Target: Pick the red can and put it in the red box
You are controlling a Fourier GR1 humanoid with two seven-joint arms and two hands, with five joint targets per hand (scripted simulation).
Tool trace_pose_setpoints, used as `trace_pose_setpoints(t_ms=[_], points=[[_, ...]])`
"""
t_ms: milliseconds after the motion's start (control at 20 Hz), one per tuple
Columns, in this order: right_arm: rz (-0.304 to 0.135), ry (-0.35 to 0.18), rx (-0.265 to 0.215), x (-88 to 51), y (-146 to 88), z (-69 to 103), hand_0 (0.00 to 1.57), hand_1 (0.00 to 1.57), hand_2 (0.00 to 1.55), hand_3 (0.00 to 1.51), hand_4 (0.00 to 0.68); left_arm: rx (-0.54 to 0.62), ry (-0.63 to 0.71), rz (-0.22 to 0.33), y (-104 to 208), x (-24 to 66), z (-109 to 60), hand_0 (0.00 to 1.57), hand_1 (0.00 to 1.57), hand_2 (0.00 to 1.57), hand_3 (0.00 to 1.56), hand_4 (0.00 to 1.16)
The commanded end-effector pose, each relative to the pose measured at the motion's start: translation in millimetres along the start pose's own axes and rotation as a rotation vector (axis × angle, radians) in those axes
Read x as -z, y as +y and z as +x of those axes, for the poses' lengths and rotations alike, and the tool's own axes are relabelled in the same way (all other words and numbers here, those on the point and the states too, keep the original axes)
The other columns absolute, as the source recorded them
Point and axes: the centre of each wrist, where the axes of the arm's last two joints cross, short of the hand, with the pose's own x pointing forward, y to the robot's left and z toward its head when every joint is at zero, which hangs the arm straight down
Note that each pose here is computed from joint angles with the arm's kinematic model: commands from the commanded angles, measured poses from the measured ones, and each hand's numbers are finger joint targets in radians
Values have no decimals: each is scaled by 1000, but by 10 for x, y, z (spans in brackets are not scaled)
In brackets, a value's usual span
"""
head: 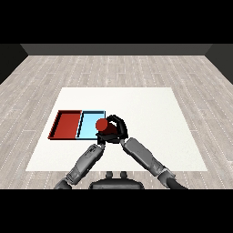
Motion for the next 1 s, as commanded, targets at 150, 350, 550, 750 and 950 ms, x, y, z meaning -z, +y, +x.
trace_pose_setpoints(t_ms=[150,350,550,750,950], points=[[-18,-3,94,-91,37,-147,1324,1324,1316,1254,123,-12,-32,66,-28,162,228,1571,1571,1527,1436,1080],[19,20,-25,-85,28,-7,0,0,0,0,0,4,-57,61,-11,138,125,1571,1571,1529,1455,1118],[33,16,-35,-125,-43,-34,0,0,0,0,0,11,-38,58,61,205,2,1571,1571,1529,1455,1118],[23,2,-32,-31,-108,38,0,0,0,0,0,31,-56,57,62,80,125,1571,1571,1567,1497,1135],[-27,-27,-7,-37,-310,127,0,0,0,0,0,-2,-4,60,-28,135,113,1571,1571,1571,1509,1145]])
